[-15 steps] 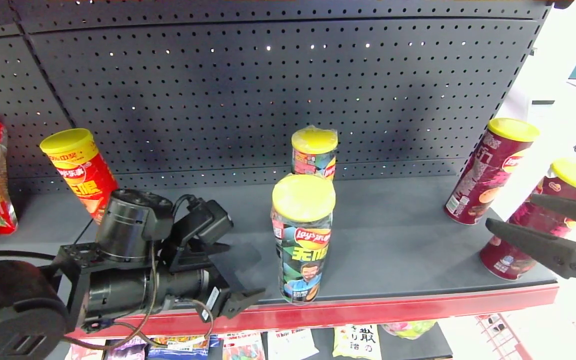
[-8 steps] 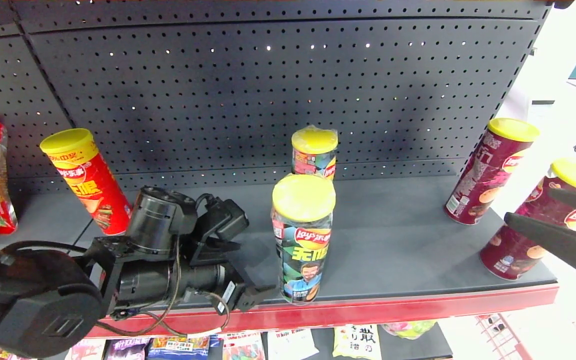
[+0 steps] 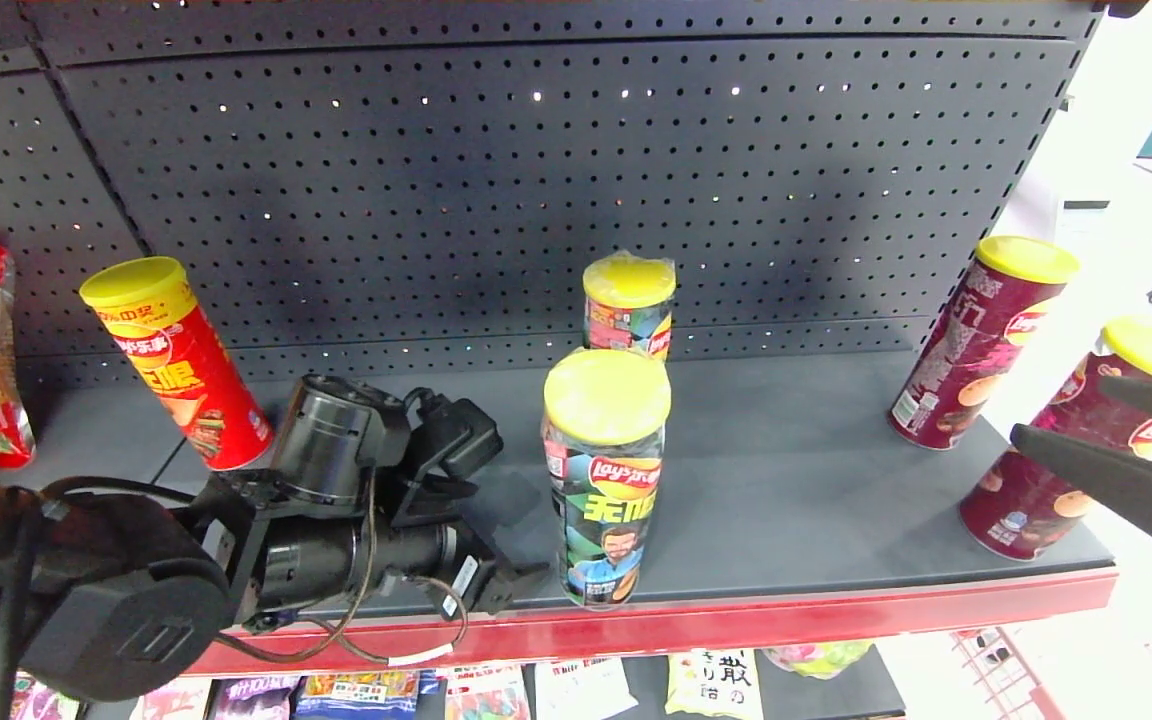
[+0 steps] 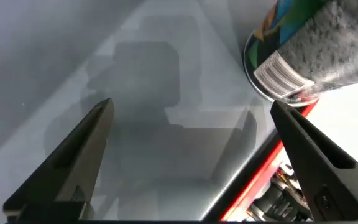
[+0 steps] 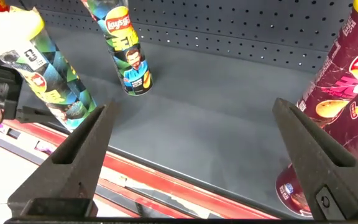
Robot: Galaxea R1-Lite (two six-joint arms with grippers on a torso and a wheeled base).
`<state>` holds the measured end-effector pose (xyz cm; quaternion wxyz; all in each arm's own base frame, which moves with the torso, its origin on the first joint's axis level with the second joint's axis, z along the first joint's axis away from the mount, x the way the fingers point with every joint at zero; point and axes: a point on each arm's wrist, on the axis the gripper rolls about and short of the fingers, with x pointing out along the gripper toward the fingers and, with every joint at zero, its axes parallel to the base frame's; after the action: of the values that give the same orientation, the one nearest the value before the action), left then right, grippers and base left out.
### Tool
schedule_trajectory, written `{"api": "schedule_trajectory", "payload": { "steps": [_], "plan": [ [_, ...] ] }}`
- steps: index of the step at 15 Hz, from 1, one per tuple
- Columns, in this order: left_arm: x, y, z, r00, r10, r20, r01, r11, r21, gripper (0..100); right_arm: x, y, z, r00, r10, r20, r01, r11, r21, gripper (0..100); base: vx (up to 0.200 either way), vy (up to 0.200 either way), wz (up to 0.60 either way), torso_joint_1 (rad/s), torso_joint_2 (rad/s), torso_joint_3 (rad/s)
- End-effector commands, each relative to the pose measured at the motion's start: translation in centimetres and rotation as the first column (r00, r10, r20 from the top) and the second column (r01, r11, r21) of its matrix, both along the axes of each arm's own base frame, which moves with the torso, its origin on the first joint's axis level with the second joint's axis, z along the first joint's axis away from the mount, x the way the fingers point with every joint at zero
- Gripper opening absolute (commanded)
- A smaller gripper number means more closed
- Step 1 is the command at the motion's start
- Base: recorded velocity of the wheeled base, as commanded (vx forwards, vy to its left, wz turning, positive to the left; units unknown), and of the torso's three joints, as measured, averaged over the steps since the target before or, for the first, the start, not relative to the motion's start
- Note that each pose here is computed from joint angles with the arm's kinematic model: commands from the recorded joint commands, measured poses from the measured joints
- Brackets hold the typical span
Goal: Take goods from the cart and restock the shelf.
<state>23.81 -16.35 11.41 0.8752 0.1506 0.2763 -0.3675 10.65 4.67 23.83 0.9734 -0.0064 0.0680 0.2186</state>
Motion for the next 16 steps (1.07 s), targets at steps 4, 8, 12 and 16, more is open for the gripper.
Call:
{"api": "schedule_trajectory", "payload": {
  "steps": [4,8,12,16],
  "plan": [
    [1.1,-0.7,-0.1,1.000,0.005,0.001,-0.005,1.000,-0.008,100,0.1,0.0,-0.1,1.000,0.001,-0.006,-0.001,1.000,-0.003,100,0.000,0.000,0.00,0.000,0.00,0.000],
    [1.4,-1.0,-0.1,1.000,0.006,0.004,-0.006,1.000,-0.011,100,0.1,0.0,-0.1,1.000,0.001,-0.006,-0.001,1.000,-0.003,100,0.000,0.000,0.00,0.000,0.00,0.000],
    [1.9,-1.2,0.0,1.000,0.006,0.010,-0.006,1.000,-0.016,100,0.1,0.0,-0.2,1.000,0.001,-0.008,-0.001,1.000,-0.003,100,0.000,0.000,0.00,0.000,0.00,0.000],
    [1.9,-1.3,0.1,1.000,0.004,0.014,-0.004,1.000,-0.018,100,0.1,0.0,-0.1,1.000,0.001,-0.005,-0.001,1.000,-0.002,100,0.000,0.000,0.00,0.000,0.00,0.000]
  ]
}}
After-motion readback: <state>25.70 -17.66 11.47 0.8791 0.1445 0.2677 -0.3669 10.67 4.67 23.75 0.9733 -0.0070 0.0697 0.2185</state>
